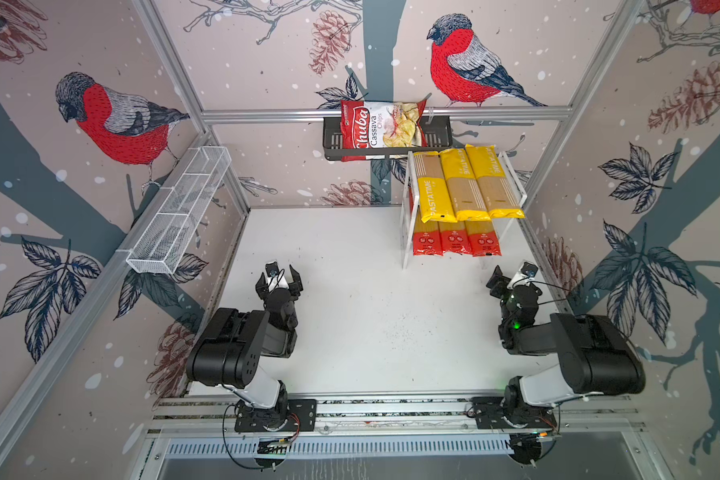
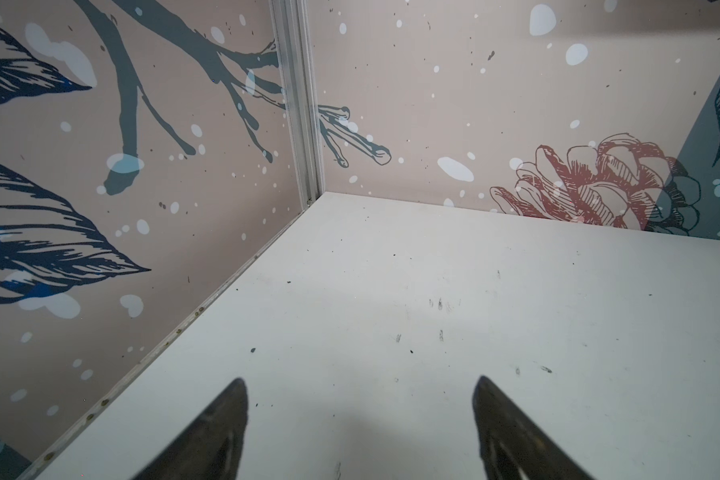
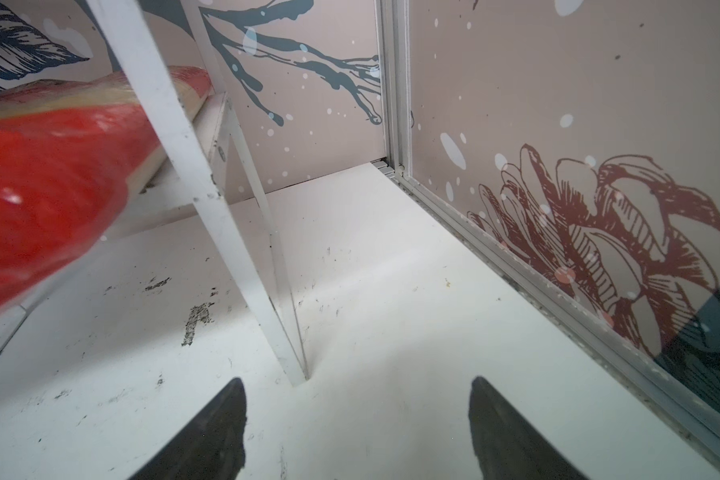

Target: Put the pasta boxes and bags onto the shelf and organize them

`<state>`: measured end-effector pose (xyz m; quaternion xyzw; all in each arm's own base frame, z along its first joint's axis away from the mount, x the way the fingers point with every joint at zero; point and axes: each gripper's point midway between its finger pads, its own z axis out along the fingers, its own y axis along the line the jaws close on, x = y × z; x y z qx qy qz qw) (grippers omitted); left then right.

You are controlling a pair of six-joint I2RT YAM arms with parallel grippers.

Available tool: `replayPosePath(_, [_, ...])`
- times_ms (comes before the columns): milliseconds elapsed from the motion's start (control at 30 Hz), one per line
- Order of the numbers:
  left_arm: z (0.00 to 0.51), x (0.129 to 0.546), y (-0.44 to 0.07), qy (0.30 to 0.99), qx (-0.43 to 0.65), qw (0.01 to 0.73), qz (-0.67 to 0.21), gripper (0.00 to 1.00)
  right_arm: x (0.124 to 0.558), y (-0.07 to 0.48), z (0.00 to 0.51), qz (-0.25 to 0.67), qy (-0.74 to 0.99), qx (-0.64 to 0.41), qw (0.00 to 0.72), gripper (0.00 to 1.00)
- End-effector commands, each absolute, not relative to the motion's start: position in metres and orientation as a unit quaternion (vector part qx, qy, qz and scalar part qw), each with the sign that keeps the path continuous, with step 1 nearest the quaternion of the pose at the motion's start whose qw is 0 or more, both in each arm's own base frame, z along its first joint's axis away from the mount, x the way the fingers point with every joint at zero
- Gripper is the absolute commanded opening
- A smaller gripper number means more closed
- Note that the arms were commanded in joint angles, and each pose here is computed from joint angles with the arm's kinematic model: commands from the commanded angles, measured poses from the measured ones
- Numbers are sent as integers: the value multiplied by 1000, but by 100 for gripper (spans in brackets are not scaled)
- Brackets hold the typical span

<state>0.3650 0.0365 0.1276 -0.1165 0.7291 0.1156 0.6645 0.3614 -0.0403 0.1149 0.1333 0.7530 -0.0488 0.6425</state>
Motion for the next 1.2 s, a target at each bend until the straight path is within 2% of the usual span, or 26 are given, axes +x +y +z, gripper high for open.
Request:
replayPosePath(0, [133, 366, 37, 722, -118, 672, 113, 98, 364, -39, 128, -54, 737, 128, 662, 86])
replayPosePath(167, [133, 366, 37, 722, -119, 672, 113, 99, 365, -39, 129, -67, 736, 132, 660, 93])
replayPosePath(200, [134, 366, 37, 721, -119, 673, 113, 99, 364, -40, 128, -69, 737, 133, 659, 99])
replayPosePath(1167, [133, 366, 36, 722, -118, 672, 114, 99, 362, -44, 129, -79, 732, 148, 660, 100])
